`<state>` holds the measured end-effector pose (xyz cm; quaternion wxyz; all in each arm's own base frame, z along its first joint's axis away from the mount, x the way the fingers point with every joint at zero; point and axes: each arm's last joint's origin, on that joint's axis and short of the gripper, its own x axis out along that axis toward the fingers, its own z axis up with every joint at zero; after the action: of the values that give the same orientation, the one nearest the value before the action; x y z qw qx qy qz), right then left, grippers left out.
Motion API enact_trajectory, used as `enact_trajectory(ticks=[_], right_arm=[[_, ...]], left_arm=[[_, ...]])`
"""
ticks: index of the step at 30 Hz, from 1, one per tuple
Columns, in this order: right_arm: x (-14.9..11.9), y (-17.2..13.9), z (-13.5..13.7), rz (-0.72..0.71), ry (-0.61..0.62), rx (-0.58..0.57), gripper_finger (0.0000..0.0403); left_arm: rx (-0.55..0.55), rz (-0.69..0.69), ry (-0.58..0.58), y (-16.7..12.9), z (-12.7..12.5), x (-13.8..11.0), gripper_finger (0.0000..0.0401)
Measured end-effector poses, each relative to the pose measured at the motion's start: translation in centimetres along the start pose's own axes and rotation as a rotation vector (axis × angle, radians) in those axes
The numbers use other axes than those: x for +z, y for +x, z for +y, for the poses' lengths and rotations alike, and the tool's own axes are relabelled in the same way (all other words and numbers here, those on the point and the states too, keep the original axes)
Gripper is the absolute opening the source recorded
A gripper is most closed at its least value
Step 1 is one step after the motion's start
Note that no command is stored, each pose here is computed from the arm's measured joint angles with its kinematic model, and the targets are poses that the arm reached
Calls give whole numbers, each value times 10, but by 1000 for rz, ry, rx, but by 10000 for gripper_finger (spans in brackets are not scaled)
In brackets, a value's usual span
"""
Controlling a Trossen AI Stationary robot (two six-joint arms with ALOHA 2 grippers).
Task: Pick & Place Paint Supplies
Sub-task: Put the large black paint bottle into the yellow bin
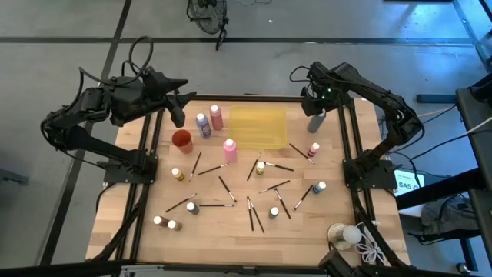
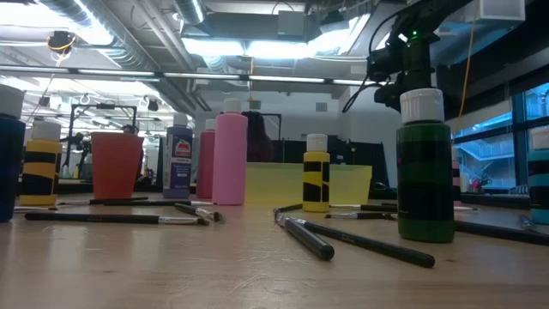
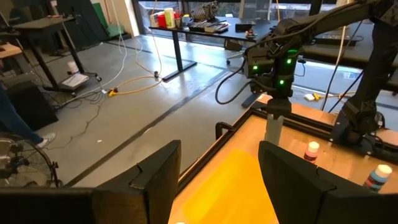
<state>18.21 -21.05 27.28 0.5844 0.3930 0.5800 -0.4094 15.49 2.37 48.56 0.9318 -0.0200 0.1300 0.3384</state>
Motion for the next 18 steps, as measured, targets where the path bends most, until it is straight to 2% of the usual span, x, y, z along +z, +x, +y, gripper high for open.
enact_trajectory(ticks=[18], right_arm=[[-3,-3,1,-9,-34,-5,122]], left_arm=[[26,-3,35,0,1,0,211]])
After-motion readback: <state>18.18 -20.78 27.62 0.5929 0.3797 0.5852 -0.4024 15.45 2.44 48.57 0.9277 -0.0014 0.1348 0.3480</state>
